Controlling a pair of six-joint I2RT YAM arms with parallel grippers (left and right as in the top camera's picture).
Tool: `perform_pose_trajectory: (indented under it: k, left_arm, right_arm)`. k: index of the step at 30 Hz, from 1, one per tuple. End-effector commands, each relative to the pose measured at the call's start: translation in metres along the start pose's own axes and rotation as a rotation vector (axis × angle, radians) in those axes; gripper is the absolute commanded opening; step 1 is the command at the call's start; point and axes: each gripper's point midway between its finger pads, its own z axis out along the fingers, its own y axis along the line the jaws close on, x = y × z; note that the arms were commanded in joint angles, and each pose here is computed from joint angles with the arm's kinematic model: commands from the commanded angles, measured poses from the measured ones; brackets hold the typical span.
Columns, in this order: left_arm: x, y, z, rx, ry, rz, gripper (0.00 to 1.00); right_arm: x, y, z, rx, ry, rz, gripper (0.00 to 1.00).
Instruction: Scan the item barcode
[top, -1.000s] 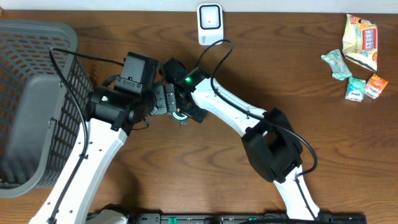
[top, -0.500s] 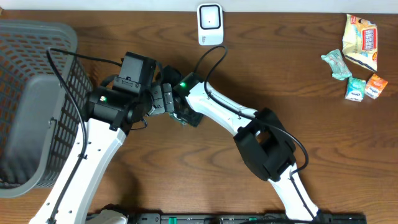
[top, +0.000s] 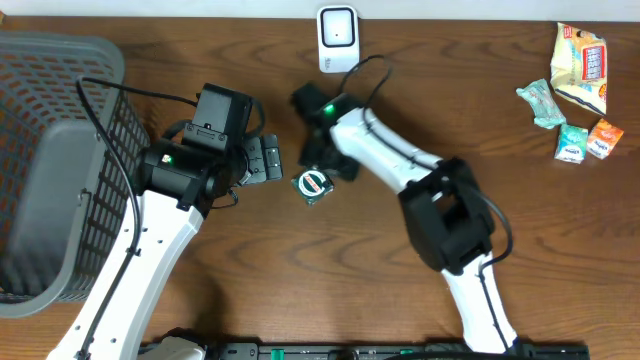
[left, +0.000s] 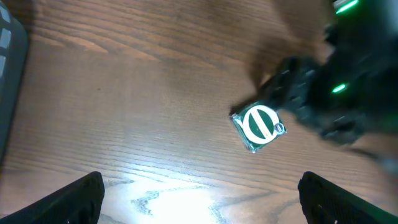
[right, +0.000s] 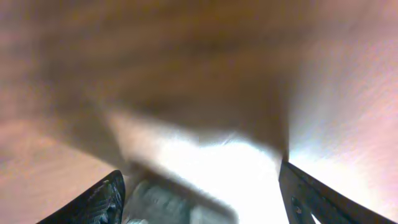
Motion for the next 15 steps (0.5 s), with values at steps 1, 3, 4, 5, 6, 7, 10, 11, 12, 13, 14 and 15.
perform_pose_trajectory:
  k: [1,3,4,5,6,7,10,11,12,13,14,15]
  left_arm:
    - [-0.004,-0.004,-0.004,0.015,-0.013,0.008,0.98]
    - [-0.004,-0.004,-0.004,0.015,-0.013,0.008,0.98]
    - [-0.004,-0.004,-0.004,0.015,-0.013,0.008,0.98]
    - [-0.004,-0.004,-0.004,0.015,-0.013,0.008,0.98]
    - [-0.004,-0.004,-0.004,0.015,-0.013,0.008,0.98]
    - [-0.004,-0.004,-0.004,0.015,-0.013,0.008,0.98]
    - [-0.004,-0.004,-0.004,0.015,-0.013,0.008,0.98]
    - [-0.004,-0.004,-0.004,0.015,-0.013,0.008,0.98]
    - [-0.004,-0.004,-0.004,0.015,-0.013,0.008,0.98]
    - [-0.004,-0.004,-0.004,0.015,-0.013,0.008,0.98]
    - [-0.004,-0.004,-0.004,0.015,-0.013,0.008,0.98]
    - [-0.004,-0.004,-0.004,0.015,-0.013,0.008,0.98]
  right_arm:
    - [-0.017,-0.019,0.004,-0.038,0.069,-0.149,0.73]
    - [-0.025,-0.031,0.002,-0.055,0.102,-0.150,0.74]
    - [-0.027,-0.036,0.002,-0.061,0.122,-0.142,0.78]
    - [-0.028,-0.042,-0.001,-0.070,0.146,-0.132,0.79]
    - [-0.028,-0.047,-0.003,-0.085,0.176,-0.126,0.80]
    - [-0.026,-0.050,-0.008,-0.103,0.202,-0.121,0.80]
    - [-0.019,-0.049,-0.021,-0.165,0.267,-0.101,0.80]
    - [-0.014,-0.044,-0.026,-0.197,0.291,-0.098,0.79]
    - [-0.010,-0.039,-0.031,-0.228,0.311,-0.096,0.79]
    - [-0.001,-0.028,-0.038,-0.282,0.351,-0.101,0.79]
    - [0.006,-0.021,-0.041,-0.316,0.379,-0.103,0.79]
    - [0.011,-0.016,-0.042,-0.331,0.397,-0.096,0.79]
